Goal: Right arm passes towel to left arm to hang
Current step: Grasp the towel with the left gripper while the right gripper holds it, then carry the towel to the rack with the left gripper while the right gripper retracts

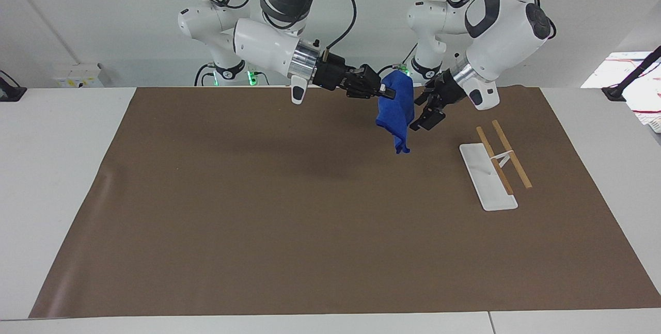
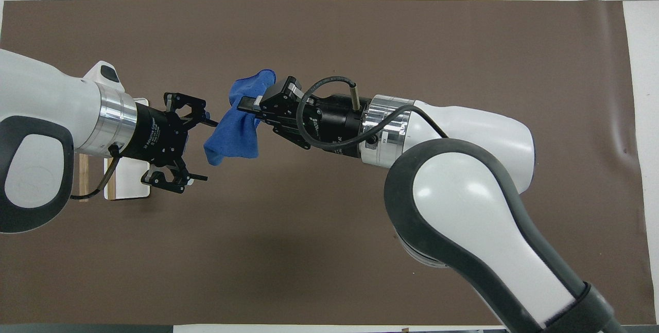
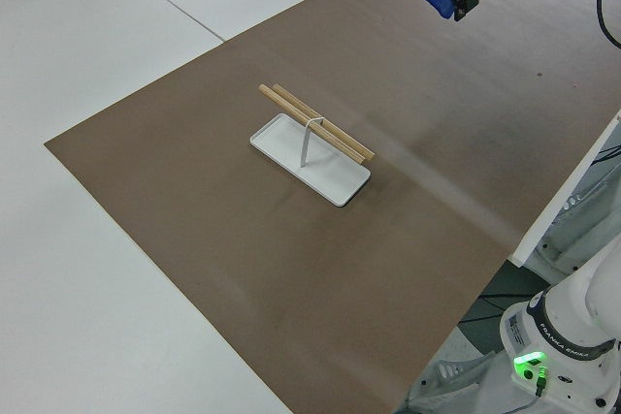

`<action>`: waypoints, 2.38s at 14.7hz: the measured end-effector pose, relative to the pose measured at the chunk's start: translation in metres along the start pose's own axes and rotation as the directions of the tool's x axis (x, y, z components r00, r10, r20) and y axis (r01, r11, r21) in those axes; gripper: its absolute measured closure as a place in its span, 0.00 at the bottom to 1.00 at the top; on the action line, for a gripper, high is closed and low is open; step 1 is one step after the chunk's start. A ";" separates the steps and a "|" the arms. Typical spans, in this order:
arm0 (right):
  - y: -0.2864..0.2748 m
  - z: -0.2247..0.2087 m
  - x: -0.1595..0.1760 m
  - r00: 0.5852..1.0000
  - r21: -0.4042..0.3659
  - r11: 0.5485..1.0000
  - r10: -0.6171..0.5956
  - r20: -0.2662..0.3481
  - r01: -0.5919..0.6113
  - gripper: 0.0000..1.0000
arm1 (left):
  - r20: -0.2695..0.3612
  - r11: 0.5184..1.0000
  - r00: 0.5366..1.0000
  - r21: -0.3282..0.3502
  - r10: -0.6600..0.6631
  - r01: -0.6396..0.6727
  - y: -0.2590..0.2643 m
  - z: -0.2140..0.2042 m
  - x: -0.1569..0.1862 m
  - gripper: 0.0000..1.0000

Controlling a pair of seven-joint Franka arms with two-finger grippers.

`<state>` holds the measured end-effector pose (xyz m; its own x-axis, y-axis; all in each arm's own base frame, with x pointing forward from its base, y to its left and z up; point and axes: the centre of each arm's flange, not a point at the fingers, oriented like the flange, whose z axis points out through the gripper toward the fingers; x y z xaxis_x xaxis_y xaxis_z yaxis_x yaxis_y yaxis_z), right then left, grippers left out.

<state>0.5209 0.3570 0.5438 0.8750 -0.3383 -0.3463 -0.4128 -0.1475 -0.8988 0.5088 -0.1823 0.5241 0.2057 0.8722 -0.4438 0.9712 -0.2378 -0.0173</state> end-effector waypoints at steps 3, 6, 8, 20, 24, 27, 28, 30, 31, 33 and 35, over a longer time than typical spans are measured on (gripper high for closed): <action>0.000 0.001 -0.001 1.000 -0.001 1.000 0.002 0.002 -0.002 0.95 | 0.014 0.989 0.990 -0.039 -0.141 0.142 0.001 0.007 0.006 0.00; 0.000 0.002 -0.002 1.000 -0.001 1.000 0.007 -0.003 -0.007 0.95 | 0.061 0.974 0.975 -0.062 -0.214 0.218 -0.005 0.015 0.010 0.00; 0.000 0.001 -0.002 1.000 0.001 1.000 0.007 -0.013 -0.007 0.95 | 0.094 0.965 0.967 -0.091 -0.236 0.245 -0.006 0.014 0.010 0.00; 0.001 0.006 -0.008 1.000 -0.003 1.000 0.003 -0.011 -0.003 0.95 | 0.156 0.944 0.949 -0.146 -0.272 0.295 -0.003 0.009 0.015 0.98; 0.001 0.006 -0.008 1.000 -0.003 1.000 0.012 -0.012 -0.012 0.95 | 0.157 0.945 0.952 -0.156 -0.263 0.287 -0.004 0.005 0.014 0.98; 0.001 0.004 -0.006 0.998 -0.002 0.999 0.050 -0.022 -0.051 0.93 | 0.155 0.950 0.959 -0.166 -0.239 0.264 -0.005 0.001 0.014 0.98; 0.000 0.001 -0.003 0.998 -0.012 0.999 0.032 -0.046 -0.033 0.93 | 0.153 0.951 0.960 -0.168 -0.233 0.258 -0.005 0.001 0.015 0.98; -0.001 -0.010 0.006 0.992 -0.081 0.995 -0.067 -0.112 0.058 0.76 | 0.135 0.956 0.968 -0.181 -0.210 0.233 -0.004 -0.002 0.016 0.98; -0.002 -0.019 0.014 0.983 -0.124 0.987 -0.120 -0.139 0.103 0.66 | 0.119 0.958 0.973 -0.189 -0.197 0.217 -0.003 -0.004 0.016 0.98; -0.002 -0.047 0.041 0.958 -0.211 0.962 -0.215 -0.191 0.174 0.44 | 0.081 0.962 0.983 -0.208 -0.165 0.178 -0.002 -0.012 0.018 0.98; 0.006 -0.078 0.074 0.932 -0.310 0.928 -0.284 -0.226 0.207 0.24 | 0.036 0.966 0.992 -0.228 -0.119 0.124 -0.001 -0.020 0.019 0.98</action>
<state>0.5636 0.2580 0.5338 0.8752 -0.4837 -0.0065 -0.2799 -0.4954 -0.8224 0.5139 -0.1571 0.5335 0.0839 0.8785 -0.4704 0.9909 -0.0238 0.1323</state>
